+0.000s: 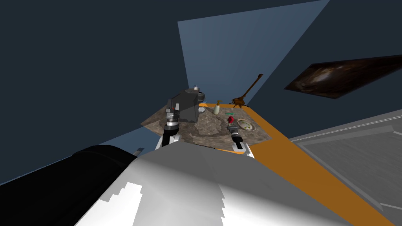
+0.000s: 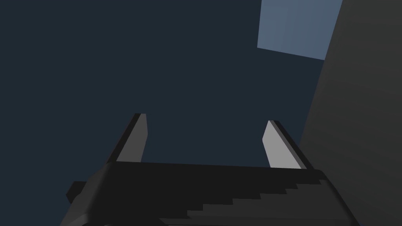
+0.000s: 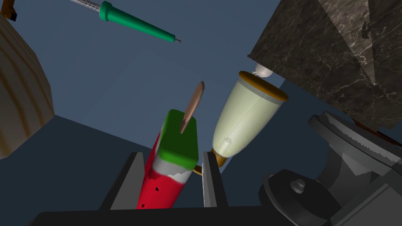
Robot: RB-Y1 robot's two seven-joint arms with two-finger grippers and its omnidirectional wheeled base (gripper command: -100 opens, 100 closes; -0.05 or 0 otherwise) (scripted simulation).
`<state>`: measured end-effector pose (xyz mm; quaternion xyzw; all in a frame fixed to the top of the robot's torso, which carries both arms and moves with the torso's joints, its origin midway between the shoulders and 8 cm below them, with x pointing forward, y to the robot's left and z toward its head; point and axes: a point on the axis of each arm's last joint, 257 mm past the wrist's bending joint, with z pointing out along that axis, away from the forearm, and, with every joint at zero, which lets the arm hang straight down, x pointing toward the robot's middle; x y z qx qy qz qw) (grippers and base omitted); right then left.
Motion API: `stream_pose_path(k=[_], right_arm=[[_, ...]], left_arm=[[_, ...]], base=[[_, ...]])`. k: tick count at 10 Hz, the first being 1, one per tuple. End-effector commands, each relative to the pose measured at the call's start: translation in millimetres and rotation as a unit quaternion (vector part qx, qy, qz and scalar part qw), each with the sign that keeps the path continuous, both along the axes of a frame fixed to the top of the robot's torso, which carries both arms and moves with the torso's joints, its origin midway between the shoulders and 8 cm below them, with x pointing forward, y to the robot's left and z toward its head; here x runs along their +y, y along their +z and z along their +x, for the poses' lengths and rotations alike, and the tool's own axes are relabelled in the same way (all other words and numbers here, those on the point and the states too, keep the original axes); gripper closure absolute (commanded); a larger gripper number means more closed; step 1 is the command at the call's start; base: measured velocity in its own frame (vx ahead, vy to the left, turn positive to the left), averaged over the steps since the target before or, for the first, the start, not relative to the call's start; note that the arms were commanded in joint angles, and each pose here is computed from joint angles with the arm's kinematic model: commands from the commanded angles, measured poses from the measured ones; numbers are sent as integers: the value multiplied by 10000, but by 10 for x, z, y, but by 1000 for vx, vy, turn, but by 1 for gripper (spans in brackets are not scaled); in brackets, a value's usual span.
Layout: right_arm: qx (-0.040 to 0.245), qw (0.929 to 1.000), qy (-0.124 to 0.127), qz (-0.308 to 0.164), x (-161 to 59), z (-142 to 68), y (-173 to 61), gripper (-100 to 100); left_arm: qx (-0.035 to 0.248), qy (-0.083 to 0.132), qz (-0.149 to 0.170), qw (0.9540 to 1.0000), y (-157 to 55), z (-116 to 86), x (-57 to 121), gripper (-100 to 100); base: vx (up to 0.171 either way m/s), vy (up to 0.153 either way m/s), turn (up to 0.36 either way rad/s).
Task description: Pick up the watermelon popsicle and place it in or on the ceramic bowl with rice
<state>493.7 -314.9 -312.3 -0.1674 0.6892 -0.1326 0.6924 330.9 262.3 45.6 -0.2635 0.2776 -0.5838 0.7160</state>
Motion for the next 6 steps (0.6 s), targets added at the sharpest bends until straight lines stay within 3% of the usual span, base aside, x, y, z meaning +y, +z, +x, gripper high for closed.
stream_pose_path(k=[1,2,3,4,6], right_arm=[[0,10000,0,0,0,0,0,0],[1,10000,0,0,0,0,0,100],[2,10000,-1,0,0,-1,-2,0],[-123,9998,149,2,152,88,120,100],[-262,9991,327,14,338,187,265,100]], left_arm=[[0,0,0,10000,0,0,0,0],[0,0,0,10000,0,0,0,0],[0,0,0,10000,0,0,0,0],[0,0,0,10000,0,0,0,0],[-1,0,1,10000,0,0,0,0]], base=[[0,0,0],[0,0,0],[0,0,0],[-65,-50,-80],[-139,-109,-57]])
